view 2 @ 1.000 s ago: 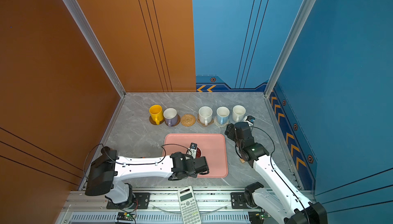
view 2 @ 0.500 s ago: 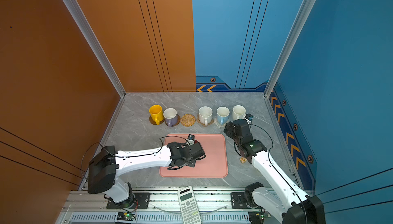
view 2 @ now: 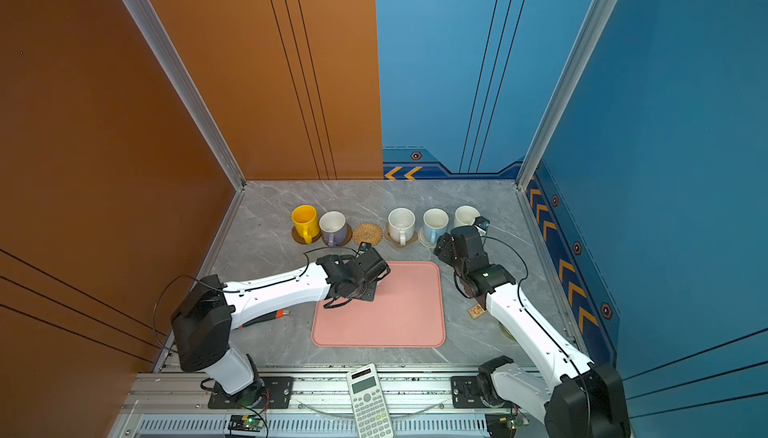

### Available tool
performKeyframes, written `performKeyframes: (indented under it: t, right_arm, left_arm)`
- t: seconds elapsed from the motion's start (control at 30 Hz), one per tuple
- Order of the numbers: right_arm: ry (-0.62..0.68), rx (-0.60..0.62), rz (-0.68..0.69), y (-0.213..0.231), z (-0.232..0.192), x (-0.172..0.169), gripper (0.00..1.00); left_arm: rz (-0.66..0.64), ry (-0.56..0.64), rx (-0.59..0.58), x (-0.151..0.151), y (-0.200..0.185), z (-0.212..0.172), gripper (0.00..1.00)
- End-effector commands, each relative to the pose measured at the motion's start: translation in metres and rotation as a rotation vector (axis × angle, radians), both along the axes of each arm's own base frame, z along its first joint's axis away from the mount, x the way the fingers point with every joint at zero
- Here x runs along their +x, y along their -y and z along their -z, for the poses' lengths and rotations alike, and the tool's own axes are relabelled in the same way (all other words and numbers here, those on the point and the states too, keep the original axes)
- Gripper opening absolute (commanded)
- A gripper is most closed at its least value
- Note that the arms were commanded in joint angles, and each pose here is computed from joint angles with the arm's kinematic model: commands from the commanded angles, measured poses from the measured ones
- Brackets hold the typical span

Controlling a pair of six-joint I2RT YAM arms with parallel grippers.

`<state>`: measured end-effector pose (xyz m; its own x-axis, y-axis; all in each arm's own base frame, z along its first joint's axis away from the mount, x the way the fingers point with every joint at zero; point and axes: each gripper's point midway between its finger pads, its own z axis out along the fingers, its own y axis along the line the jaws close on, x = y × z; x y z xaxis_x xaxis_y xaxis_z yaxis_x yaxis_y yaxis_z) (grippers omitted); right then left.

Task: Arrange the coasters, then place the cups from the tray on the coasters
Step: 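Carry the red-lined mug with the left gripper over the woven coaster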

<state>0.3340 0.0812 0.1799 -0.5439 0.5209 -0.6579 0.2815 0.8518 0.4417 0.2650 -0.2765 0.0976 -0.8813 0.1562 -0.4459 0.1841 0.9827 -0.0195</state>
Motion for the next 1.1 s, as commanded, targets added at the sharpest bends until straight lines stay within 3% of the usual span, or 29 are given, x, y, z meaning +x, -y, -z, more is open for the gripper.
performKeyframes:
  t: [0.0, 1.07]
  right_arm:
    - [0.013, -0.001, -0.018, -0.004, -0.007, 0.007, 0.8]
    - [-0.056, -0.027, -0.037, -0.007, 0.012, 0.021, 0.8]
  left_arm:
    - [0.033, 0.063, -0.044, 0.026, 0.017, -0.021, 0.0]
    - [-0.029, 0.142, -0.019, 0.138, -0.001, -0.037, 0.0]
